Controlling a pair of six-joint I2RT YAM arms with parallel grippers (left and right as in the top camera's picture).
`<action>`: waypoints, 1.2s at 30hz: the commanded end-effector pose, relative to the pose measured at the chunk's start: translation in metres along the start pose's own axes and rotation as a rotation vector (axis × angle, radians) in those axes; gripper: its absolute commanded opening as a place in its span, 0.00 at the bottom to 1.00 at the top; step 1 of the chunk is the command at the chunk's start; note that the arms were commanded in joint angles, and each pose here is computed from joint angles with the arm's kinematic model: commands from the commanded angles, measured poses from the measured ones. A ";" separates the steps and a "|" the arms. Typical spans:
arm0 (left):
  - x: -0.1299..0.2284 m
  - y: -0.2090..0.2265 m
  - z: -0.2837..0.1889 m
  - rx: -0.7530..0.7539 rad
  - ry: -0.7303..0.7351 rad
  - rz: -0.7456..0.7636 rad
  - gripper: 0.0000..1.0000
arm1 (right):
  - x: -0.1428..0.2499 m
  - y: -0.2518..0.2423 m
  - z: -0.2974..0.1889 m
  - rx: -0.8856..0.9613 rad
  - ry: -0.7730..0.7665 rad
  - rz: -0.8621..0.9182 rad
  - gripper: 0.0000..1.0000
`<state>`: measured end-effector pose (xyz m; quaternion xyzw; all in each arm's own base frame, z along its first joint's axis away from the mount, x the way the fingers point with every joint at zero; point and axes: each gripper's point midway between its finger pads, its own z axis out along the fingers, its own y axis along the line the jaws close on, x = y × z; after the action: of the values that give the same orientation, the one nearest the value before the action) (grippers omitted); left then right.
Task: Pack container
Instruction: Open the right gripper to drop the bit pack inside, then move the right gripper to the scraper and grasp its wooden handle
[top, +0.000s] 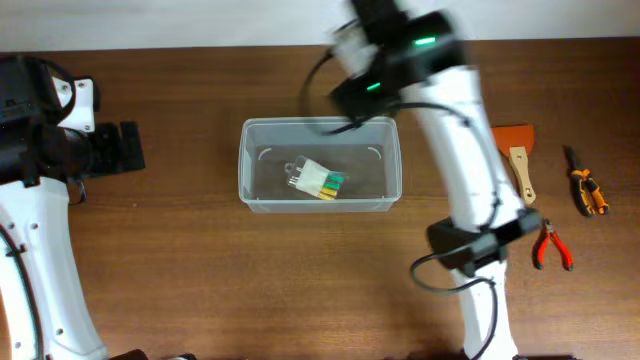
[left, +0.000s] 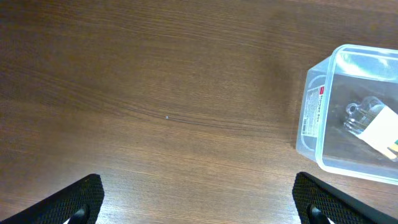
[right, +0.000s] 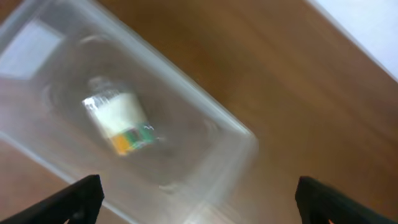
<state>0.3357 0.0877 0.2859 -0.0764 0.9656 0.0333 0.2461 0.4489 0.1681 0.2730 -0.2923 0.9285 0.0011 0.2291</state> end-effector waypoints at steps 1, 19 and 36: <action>-0.003 0.001 -0.003 0.001 -0.011 -0.017 0.99 | 0.014 -0.071 -0.046 0.112 -0.090 0.205 0.99; -0.008 0.002 -0.003 -0.002 -0.032 -0.016 0.99 | 0.245 -0.222 0.021 0.103 0.415 0.605 0.99; -0.016 0.003 -0.003 -0.005 -0.063 -0.015 0.99 | 0.298 -0.221 0.117 0.033 0.422 0.586 0.99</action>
<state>0.3453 0.0904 0.2917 -0.0756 0.9596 0.0376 0.2684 0.3999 -0.1706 0.0751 0.0152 0.9994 -0.0214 0.0206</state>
